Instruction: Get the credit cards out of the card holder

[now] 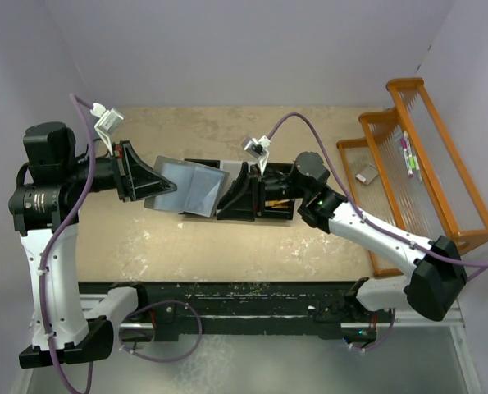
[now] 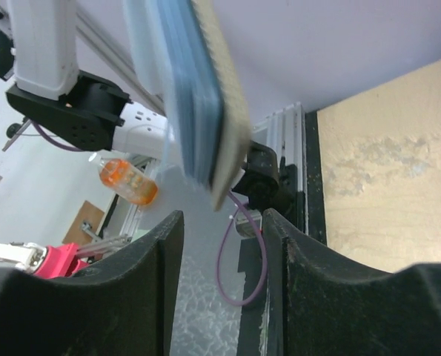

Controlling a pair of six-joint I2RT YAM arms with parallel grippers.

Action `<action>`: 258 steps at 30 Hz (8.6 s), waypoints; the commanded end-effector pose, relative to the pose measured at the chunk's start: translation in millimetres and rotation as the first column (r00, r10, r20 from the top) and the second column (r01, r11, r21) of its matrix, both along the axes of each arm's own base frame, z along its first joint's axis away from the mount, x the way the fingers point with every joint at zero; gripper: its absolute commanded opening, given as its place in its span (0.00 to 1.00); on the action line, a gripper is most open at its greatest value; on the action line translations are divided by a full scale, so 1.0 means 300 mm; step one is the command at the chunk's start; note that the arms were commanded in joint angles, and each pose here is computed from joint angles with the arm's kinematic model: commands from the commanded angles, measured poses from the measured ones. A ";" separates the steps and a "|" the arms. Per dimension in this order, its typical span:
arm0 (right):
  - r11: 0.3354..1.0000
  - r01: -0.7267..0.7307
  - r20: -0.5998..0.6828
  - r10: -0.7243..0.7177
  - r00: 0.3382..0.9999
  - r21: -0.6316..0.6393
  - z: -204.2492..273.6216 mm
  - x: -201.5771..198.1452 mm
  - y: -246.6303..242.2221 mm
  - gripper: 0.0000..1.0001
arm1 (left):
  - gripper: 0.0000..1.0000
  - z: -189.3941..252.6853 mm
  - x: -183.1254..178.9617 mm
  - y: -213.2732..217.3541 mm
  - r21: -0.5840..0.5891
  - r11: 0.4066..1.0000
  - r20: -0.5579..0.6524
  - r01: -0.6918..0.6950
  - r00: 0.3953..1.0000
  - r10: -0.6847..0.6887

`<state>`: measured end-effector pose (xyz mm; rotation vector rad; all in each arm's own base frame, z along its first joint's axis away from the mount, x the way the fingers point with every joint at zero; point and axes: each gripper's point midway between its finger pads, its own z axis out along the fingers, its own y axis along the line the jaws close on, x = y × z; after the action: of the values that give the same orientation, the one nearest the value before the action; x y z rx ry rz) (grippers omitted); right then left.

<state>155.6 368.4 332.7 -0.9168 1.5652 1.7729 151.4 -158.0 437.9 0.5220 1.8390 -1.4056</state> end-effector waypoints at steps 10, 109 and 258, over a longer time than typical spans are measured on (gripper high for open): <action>0.986 -0.013 0.079 0.001 0.997 0.164 0.189 -0.016 -0.003 0.28 | 0.00 0.047 -0.028 -0.005 0.002 1.000 0.083 0.024 0.996 -0.024; 0.805 0.559 0.002 -0.570 0.821 -0.200 0.184 0.175 0.128 0.00 | 0.63 -0.124 0.119 0.113 0.271 0.923 0.278 -0.273 0.940 0.196; 0.784 0.568 -0.012 -0.589 0.808 -0.250 0.148 0.193 0.136 0.00 | 0.99 -0.161 0.066 0.091 0.223 0.939 0.152 -0.262 0.961 0.232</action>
<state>206.4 405.6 348.9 -0.4348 1.9465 1.3283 163.2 -136.9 387.6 0.4630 1.9558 -1.0675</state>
